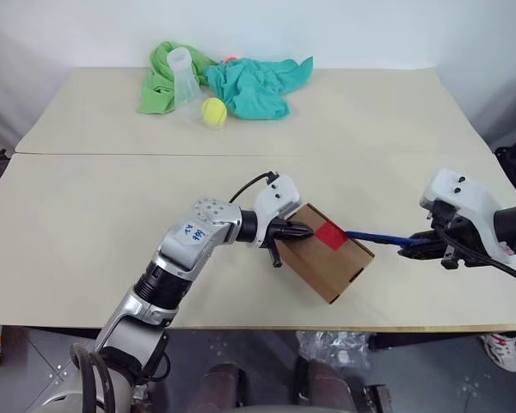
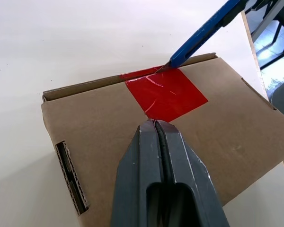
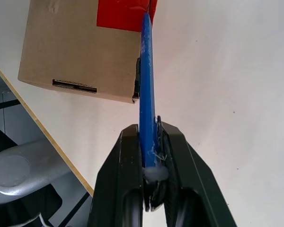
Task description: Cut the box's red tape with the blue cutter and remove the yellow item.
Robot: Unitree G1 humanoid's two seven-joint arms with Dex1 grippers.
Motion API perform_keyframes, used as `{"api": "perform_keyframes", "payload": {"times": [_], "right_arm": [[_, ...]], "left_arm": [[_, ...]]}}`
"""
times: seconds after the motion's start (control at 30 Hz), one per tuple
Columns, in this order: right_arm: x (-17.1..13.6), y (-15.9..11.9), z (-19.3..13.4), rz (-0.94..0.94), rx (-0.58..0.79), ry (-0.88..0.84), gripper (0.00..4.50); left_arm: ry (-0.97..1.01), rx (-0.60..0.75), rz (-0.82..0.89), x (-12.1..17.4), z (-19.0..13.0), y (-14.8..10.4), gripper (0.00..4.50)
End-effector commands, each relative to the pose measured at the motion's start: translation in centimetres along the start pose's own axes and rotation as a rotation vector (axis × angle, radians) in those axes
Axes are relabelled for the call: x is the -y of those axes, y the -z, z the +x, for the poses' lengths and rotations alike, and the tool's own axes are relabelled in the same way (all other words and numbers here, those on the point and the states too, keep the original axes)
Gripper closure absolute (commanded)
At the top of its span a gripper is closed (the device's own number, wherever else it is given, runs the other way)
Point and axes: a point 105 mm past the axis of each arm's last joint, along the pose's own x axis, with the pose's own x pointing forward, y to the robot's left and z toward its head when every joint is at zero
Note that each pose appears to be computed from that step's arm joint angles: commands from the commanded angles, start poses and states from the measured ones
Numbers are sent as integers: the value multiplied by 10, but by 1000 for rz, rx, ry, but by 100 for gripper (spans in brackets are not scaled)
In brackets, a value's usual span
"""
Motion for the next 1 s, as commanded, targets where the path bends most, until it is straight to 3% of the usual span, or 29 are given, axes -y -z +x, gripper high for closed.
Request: {"api": "perform_keyframes", "payload": {"times": [0.03,0.47,0.83,1.0], "right_arm": [[-9,-2,-4,-18,-4,-32,435],[-9,10,-16,16,-52,-10,435],[2,-22,-57,68,328,104,435],[32,-7,-37,112,490,298,435]], "left_arm": [[-21,-53,-22,-4,3,13,447],[-22,-52,-21,-5,5,14,447],[-16,-59,-6,-7,5,14,447],[4,-48,11,-5,10,9,447]]}}
